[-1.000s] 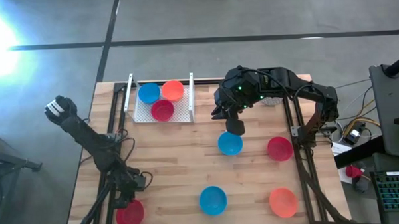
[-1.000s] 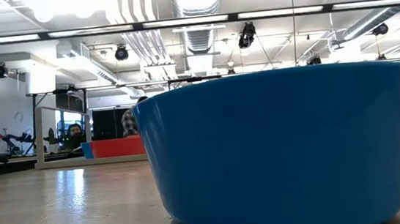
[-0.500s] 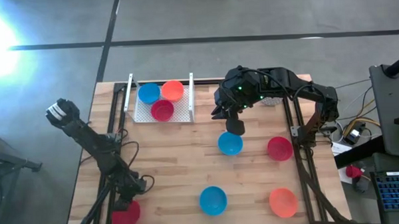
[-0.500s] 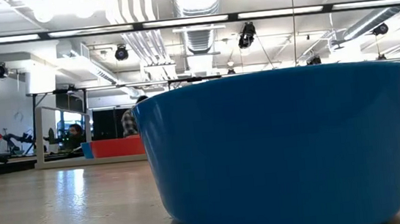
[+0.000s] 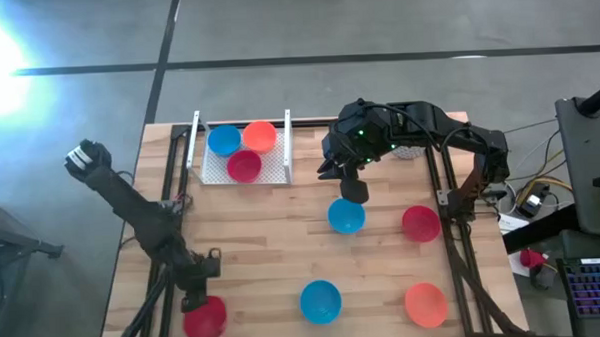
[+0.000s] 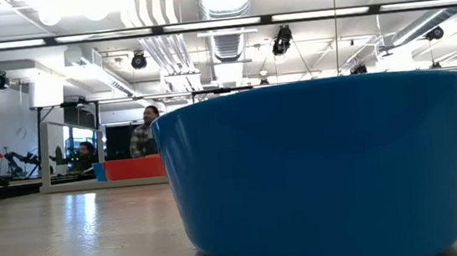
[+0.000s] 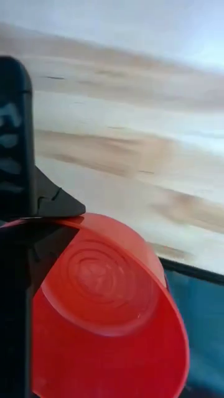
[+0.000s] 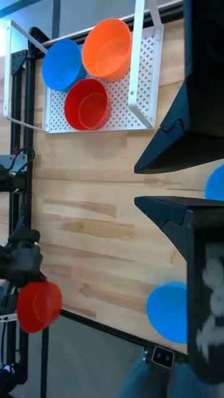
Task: Pick & Place Mini bowls
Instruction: Stack the left red bowl on the red bowl on the shelf
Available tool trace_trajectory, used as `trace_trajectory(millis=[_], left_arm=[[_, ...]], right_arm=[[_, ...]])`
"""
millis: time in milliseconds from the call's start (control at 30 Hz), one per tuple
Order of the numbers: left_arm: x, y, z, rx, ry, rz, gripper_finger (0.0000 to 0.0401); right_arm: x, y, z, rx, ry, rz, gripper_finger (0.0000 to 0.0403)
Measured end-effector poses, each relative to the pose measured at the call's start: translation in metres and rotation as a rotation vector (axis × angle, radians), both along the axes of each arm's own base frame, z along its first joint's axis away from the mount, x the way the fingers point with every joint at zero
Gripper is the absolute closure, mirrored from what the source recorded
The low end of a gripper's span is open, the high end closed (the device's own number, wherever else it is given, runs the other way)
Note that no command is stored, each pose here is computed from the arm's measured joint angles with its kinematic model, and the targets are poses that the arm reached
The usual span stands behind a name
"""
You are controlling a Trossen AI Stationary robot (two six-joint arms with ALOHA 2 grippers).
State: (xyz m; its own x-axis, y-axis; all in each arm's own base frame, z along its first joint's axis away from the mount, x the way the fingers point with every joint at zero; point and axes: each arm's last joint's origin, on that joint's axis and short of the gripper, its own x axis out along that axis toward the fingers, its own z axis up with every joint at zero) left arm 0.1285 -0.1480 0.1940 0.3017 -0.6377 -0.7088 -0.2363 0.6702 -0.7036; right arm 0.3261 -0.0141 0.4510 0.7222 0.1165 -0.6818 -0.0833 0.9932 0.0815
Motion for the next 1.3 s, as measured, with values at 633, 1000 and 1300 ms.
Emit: trace_trajectory(millis=[633, 1000, 1300], left_arm=[[0.007, 0.098, 0.095, 0.355, -0.029, 0.671, 0.0401], [0.010, 0.168, 0.126, 0.850, -0.117, 1.029, 0.0401], [0.020, 0.222, 0.120, 0.857, 0.051, 1.093, 0.0401]], right_arm=[[0.000, 0.000, 0.000, -0.020, -0.006, 0.018, 0.0339], [0.001, 0.000, 0.001, -0.024, -0.015, 0.022, 0.0339], [0.001, 0.000, 0.001, -0.026, -0.016, 0.023, 0.0339]])
